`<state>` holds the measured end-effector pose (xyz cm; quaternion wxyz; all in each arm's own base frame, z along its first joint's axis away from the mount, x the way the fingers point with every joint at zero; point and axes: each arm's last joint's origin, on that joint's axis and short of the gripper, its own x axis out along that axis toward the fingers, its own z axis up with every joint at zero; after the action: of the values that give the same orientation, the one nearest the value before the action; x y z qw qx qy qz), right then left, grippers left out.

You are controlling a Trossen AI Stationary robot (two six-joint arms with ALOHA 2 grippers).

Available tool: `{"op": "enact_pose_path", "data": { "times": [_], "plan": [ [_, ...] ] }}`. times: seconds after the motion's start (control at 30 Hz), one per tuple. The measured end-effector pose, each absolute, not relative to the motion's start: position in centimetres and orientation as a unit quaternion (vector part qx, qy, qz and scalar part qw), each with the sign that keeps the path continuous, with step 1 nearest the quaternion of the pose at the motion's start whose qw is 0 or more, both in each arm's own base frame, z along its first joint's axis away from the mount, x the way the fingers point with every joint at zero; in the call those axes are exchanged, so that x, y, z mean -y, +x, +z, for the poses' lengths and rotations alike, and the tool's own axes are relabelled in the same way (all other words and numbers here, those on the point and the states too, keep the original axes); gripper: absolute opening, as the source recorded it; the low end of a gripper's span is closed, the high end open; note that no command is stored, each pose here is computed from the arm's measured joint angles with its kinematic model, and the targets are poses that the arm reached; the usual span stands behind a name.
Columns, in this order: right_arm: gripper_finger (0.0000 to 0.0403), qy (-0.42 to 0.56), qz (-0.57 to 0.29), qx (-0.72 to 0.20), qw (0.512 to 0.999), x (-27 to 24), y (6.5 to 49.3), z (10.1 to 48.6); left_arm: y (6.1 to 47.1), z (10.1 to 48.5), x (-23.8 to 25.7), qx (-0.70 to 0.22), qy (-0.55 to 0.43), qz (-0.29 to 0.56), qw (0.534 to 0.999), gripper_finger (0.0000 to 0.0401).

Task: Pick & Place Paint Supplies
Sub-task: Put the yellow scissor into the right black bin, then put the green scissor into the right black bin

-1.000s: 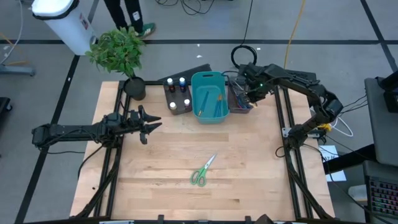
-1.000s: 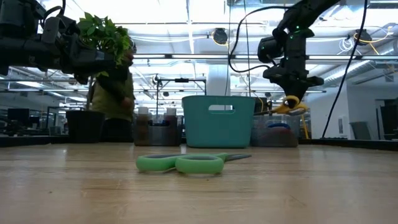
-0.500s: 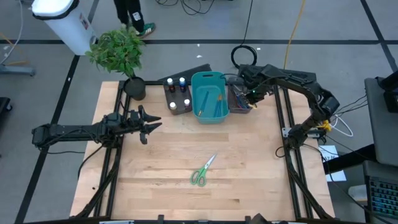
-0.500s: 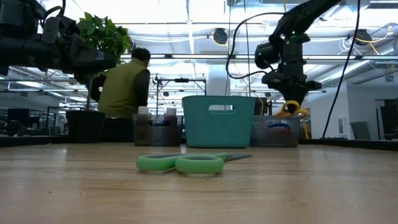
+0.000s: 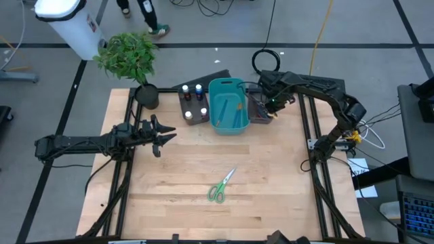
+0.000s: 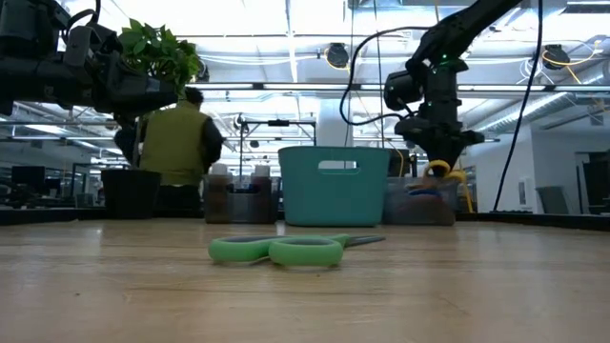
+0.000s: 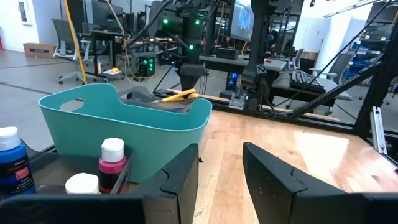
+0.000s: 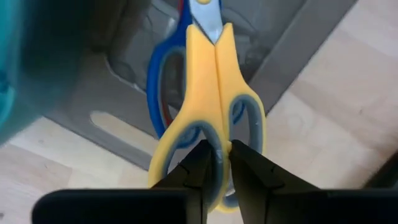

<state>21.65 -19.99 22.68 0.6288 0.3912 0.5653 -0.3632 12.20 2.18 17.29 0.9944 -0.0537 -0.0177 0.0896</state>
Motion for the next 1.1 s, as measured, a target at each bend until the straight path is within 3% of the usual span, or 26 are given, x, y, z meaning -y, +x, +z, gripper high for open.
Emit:
{"op": "enact_pose_path", "data": {
  "times": [0.57,0.83,1.1],
  "plan": [
    [0.0189,0.369,-0.361,-0.506,0.691,20.4,22.1,24.1,12.2,17.3,-2.2,0.018,-0.054,0.090,0.994,0.0131],
    [0.0189,0.364,-0.281,-0.453,0.763,17.8,21.0,28.4,12.2,17.3,-2.2,0.018,-0.054,0.090,0.994,0.0131],
    [0.0174,0.240,-0.135,-0.383,0.882,9.1,20.8,30.9,12.2,17.3,-2.2,0.018,-0.054,0.090,0.994,0.0131]
  ]
}}
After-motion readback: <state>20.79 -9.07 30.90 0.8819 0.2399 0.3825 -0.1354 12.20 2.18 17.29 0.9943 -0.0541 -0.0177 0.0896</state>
